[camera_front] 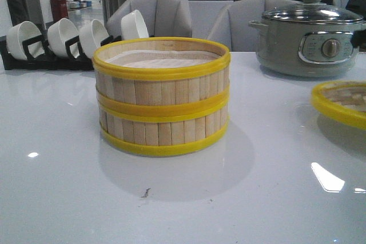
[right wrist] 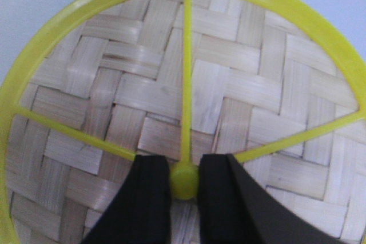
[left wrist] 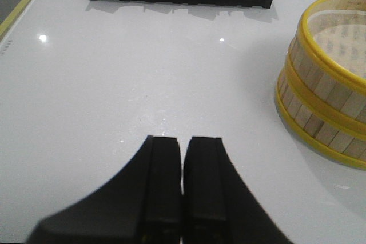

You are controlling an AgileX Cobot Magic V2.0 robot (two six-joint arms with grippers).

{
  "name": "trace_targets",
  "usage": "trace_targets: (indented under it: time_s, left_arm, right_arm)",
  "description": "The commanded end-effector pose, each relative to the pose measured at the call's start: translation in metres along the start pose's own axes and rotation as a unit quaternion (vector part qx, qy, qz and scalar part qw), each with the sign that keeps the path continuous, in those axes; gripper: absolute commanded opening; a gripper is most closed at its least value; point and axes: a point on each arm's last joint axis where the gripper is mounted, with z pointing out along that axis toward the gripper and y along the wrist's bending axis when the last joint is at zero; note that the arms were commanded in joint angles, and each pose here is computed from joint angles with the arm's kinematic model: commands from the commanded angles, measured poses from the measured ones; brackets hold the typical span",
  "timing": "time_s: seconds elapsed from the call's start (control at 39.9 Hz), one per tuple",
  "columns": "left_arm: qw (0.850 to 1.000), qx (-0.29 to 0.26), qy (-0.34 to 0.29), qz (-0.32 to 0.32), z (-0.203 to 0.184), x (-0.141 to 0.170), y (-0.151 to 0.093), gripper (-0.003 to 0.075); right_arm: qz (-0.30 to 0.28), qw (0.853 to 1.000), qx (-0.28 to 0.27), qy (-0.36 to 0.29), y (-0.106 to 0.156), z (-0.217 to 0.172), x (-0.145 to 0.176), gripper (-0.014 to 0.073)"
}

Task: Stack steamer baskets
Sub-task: 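Grasp the lid knob with the right gripper and lift the lid, then carry the lid over the stack and lower it onto the top basket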

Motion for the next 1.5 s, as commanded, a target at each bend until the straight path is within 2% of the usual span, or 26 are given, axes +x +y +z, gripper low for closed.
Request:
trace_targets:
  time_s: [0.0, 0.2, 0.43, 0.55, 0.73, 0.9, 1.13, 1.48]
  left_arm:
    - [0.998, 0.009, -0.056, 0.0, -0.005, -0.016, -0.002, 0.0083]
    - [0.998, 0.009, -0.056, 0.0, -0.005, -0.016, -0.002, 0.0083]
    - [0.998, 0.009, -0.056, 0.0, -0.005, -0.016, -0.002, 0.0083]
    - [0.998, 0.009, -0.056, 0.0, -0.005, -0.016, -0.002, 0.0083]
    - [0.998, 0.009, -0.056, 0.0, -0.005, -0.016, -0.002, 0.0083]
    - [0.998, 0.009, -0.056, 0.0, -0.005, -0.016, -0.002, 0.0083]
    - [0.998, 0.009, -0.056, 0.0, -0.005, -0.016, -0.002, 0.0083]
    - [0.998, 0.009, -0.056, 0.0, -0.005, -0.016, -0.002, 0.0083]
  right_arm:
    - [-0.026, 0.996, -0.022, -0.083, 0.023, -0.059, -0.029, 0.0036]
    - [-0.091, 0.987, -0.072, -0.114, 0.087, -0.112, -0.045, 0.0036]
    - [-0.174, 0.955, -0.158, -0.181, 0.176, -0.169, -0.041, 0.0036]
    - [-0.215, 0.937, -0.2, -0.188, 0.224, -0.184, -0.031, 0.0036]
    - [-0.26, 0.925, -0.225, -0.16, 0.277, -0.174, -0.017, 0.0036]
    - [-0.277, 0.926, -0.222, -0.131, 0.298, -0.153, -0.011, 0.0036]
    - [-0.285, 0.929, -0.204, -0.12, 0.303, -0.133, -0.01, 0.0036]
    - [-0.287, 0.929, -0.198, -0.123, 0.305, -0.125, -0.011, 0.0036]
